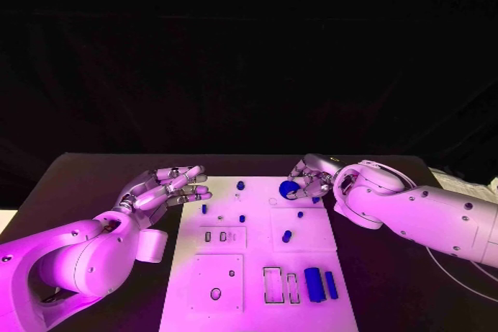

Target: Assemble the parts on the task board

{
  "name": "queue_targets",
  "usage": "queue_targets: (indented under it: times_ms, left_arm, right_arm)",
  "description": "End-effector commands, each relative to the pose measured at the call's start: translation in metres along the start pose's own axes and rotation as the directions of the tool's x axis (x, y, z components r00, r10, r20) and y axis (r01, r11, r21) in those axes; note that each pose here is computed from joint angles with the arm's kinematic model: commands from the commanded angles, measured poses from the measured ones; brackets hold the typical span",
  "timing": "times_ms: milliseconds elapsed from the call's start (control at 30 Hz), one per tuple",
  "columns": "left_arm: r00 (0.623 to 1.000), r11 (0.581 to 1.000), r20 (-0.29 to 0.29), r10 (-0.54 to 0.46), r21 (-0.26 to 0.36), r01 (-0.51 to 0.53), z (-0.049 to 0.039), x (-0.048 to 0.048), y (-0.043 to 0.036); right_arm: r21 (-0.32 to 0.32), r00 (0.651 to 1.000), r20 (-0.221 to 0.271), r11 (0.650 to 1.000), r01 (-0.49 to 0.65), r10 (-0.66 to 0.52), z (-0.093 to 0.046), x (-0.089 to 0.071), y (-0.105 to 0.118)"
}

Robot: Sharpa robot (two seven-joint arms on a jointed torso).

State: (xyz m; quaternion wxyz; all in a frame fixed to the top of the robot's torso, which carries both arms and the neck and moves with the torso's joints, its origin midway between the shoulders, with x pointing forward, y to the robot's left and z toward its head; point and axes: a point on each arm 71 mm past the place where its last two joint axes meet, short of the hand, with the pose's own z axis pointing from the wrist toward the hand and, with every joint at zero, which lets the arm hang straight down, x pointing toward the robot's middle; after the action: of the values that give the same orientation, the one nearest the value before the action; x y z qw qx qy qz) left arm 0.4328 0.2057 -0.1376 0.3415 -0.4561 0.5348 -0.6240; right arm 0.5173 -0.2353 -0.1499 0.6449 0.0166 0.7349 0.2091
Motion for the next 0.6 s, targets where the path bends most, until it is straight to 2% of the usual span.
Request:
queue_targets:
  times_ms: [33,600]
  left_arm:
    - [1.0,1.0,-0.024,-0.011,0.005,0.011,0.0004,0.0029,-0.0013]
    - [1.0,1.0,-0.025,-0.011,0.003,0.011,0.0004,0.0026,-0.0012]
  right_arm:
    - [0.007,0.999,-0.017,0.999,0.051,-0.051,0.0008,0.0021,-0.0003]
    - [0.003,0.996,-0.007,0.996,0.088,-0.088,0.0015,0.0018,0.0]
